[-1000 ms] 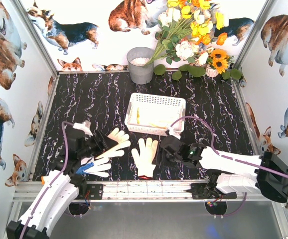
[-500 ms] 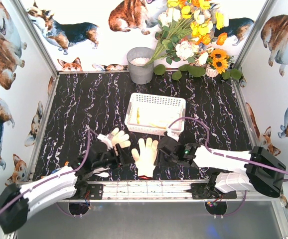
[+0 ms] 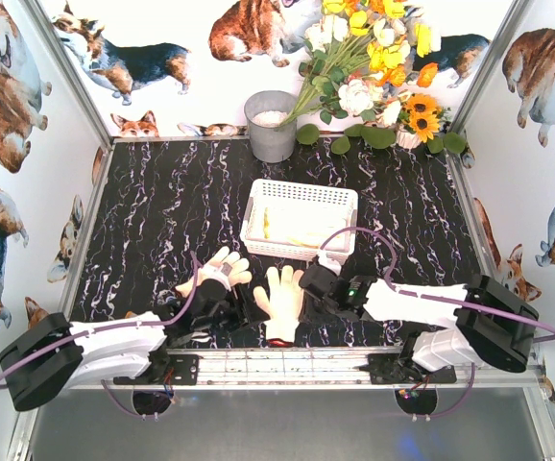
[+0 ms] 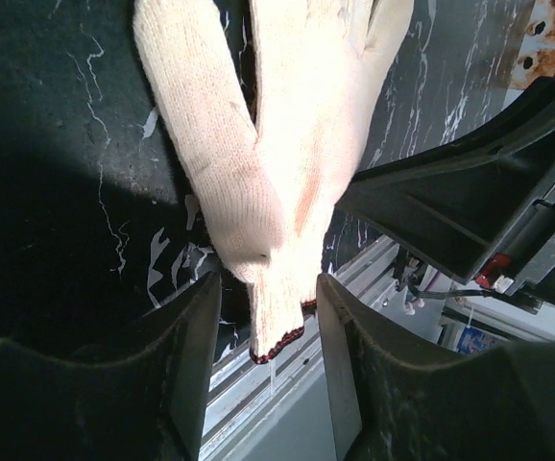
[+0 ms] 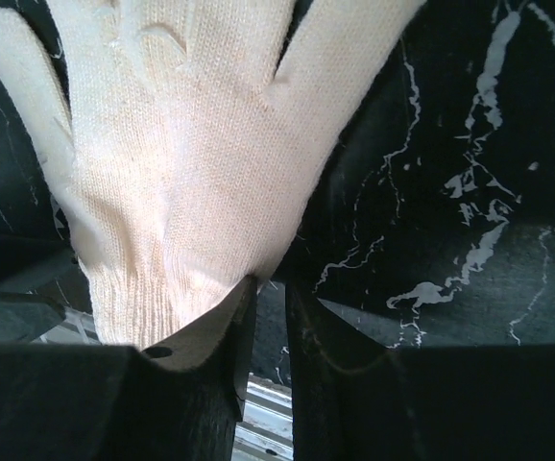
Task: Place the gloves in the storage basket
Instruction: Turn over the glove at the center of the board.
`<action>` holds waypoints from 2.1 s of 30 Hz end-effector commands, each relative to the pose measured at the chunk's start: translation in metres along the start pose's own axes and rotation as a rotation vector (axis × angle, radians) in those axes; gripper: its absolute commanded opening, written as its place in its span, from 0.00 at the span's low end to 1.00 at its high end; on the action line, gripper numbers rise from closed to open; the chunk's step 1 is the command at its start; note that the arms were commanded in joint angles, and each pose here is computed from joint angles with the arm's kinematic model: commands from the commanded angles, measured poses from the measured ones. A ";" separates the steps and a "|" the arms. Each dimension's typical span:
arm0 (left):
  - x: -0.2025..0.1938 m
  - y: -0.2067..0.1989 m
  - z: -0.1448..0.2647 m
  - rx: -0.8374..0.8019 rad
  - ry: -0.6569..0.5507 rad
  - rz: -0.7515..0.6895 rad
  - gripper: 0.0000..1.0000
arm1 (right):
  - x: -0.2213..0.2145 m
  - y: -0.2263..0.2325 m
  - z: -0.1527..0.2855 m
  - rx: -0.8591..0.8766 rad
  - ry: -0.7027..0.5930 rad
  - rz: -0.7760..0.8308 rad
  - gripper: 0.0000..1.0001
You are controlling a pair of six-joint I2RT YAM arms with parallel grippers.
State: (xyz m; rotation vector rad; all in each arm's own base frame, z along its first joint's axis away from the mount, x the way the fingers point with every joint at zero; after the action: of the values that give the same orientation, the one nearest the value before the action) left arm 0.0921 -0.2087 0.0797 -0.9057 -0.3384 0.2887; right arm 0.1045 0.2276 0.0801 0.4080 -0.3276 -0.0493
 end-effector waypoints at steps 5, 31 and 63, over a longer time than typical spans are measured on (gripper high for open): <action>0.001 0.007 -0.007 0.009 -0.085 0.043 0.38 | -0.001 0.001 -0.010 -0.029 0.003 0.011 0.18; 0.024 -0.003 -0.014 -0.048 -0.299 -0.120 0.00 | 0.001 0.014 -0.003 -0.002 -0.002 0.032 0.28; 0.009 -0.101 0.003 0.361 -0.001 -0.938 0.00 | 0.026 -0.040 0.098 -0.042 -0.357 -0.053 0.73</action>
State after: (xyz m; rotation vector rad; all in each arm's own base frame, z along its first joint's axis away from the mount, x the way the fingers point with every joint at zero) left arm 0.1101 -0.2507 0.1602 -0.2349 -0.6246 -0.4931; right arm 0.0952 0.1624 0.1549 0.3966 -0.6159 -0.1256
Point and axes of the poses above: each gripper's point midway between its finger pads, its own z axis back along the fingers, its own y axis along the line the jaws close on, x = y × z, the point moved 7 cm from there along z, back along the fingers, and after that the axes turned 1 degree about z, right-handed, at the moved point
